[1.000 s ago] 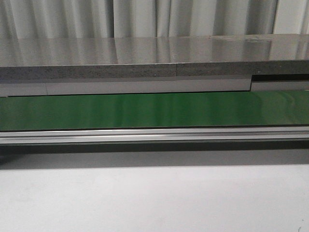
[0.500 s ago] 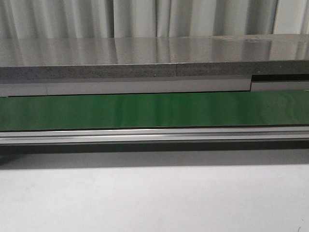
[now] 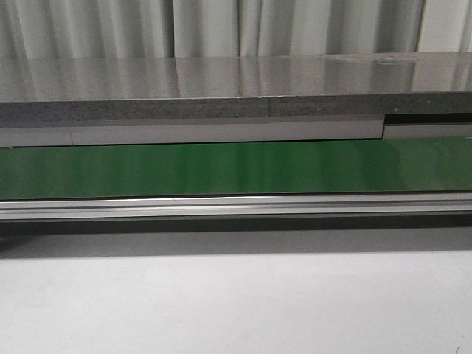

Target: Move button from left to right

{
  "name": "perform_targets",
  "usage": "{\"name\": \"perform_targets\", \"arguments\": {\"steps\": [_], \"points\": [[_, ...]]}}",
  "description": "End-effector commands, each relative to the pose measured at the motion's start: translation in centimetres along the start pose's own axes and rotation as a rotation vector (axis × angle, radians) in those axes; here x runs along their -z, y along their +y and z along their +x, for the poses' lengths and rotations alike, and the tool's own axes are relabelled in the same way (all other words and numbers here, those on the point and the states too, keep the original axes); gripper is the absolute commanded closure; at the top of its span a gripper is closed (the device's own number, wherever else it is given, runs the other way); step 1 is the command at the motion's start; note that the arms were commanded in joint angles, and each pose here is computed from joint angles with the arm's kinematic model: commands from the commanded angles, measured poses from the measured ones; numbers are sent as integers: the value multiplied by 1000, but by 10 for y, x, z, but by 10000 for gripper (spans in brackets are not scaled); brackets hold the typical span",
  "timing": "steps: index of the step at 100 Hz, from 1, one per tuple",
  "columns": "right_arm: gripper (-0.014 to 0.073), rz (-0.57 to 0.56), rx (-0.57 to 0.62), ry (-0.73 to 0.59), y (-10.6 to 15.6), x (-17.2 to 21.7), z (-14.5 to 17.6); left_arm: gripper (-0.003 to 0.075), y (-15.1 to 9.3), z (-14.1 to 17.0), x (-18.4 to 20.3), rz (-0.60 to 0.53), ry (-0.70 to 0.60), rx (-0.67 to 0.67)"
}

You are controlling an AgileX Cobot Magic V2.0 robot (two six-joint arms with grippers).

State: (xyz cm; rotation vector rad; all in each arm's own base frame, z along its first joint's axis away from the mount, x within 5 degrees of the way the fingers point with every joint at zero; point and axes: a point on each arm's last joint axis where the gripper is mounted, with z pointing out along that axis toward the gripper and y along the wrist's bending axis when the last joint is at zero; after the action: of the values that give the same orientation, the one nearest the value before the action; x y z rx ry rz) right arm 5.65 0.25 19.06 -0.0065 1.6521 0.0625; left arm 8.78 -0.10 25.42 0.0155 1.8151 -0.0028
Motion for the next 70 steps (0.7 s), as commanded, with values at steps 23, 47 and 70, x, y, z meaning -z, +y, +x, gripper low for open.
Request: {"name": "perform_targets", "arguments": {"steps": [23,47,70], "points": [[663,-3,12,-124,0,3,-14,741,1,-16,2,-15,-97,8],[663,-3,12,-124,0,3,-14,741,1,-16,2,-15,-97,8],[663,-3,12,-124,0,3,-14,741,2,-17,2,-17,-103,6]]}}
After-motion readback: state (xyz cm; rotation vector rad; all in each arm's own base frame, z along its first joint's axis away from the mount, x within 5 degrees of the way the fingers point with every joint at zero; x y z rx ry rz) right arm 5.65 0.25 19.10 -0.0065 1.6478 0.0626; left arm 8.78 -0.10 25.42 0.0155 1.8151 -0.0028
